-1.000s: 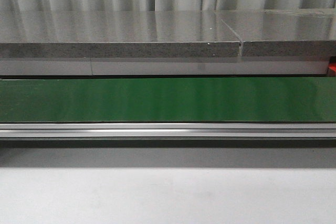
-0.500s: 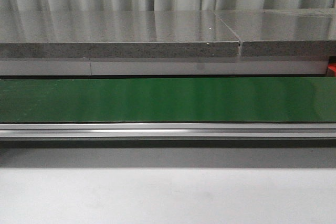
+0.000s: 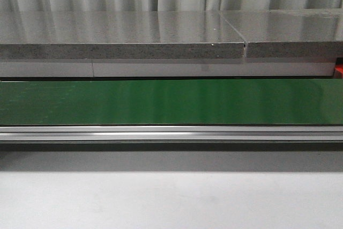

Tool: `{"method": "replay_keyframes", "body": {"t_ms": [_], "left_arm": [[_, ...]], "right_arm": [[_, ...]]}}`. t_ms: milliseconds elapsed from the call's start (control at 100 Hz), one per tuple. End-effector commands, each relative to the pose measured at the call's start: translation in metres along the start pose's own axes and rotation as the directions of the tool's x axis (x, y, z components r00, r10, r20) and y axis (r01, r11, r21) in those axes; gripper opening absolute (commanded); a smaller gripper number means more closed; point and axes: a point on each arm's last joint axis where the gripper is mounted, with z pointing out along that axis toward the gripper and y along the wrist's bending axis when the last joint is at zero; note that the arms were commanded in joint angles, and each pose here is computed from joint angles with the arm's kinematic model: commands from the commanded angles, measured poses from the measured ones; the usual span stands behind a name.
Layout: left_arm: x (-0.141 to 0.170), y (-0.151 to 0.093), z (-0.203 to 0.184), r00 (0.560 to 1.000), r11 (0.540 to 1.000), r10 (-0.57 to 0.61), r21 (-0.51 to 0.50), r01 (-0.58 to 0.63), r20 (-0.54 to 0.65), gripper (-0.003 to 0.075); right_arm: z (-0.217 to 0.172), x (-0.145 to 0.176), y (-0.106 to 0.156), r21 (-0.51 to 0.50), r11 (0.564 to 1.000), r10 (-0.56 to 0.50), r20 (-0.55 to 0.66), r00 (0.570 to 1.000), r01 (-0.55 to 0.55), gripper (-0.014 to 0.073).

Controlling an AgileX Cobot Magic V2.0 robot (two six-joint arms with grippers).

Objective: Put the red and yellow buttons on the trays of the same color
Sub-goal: 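Close the left gripper around the red button, then carry the red button with the left gripper onto the belt, release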

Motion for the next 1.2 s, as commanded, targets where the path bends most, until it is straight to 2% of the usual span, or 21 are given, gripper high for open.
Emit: {"method": "replay_keyframes", "body": {"t_ms": [0,250,370,570,980,1080,1190], "left_arm": [[-0.012,-0.003,-0.014,0.995,1.000,-0.004,0.006,0.003,0.101,0.0113],[-0.011,-0.003,-0.014,0.996,1.000,0.000,0.008,0.000,0.085,0.0470],[-0.011,-0.004,-0.014,0.997,1.000,-0.007,0.013,0.006,0.083,0.0561],[-0.017,-0.004,-0.017,0.993,1.000,-0.008,0.013,0.006,0.115,0.0563],[-0.053,-0.005,-0.045,0.969,1.000,-0.004,0.017,0.000,0.246,0.0555],[-0.056,-0.003,-0.048,0.965,0.999,-0.030,0.021,0.026,0.261,0.0555],[-0.055,0.011,-0.049,0.962,0.995,-0.096,0.009,0.097,0.257,0.0555]], "right_arm": [[-0.005,-0.012,-0.002,0.026,1.000,-0.004,0.084,0.996,0.002,-0.0120],[-0.005,-0.012,-0.002,0.026,1.000,-0.004,0.084,0.996,0.002,-0.0120],[-0.005,-0.012,-0.002,0.026,1.000,-0.004,0.084,0.996,0.002,-0.0120],[-0.005,-0.012,-0.002,0.026,1.000,-0.004,0.084,0.996,0.002,-0.0120],[-0.005,-0.012,-0.002,0.026,1.000,-0.004,0.084,0.996,0.002,-0.0120],[-0.005,-0.012,-0.002,0.026,1.000,-0.004,0.084,0.996,0.002,-0.0120],[-0.005,-0.012,-0.002,0.026,1.000,-0.004,0.084,0.996,0.002,-0.0120]]}}
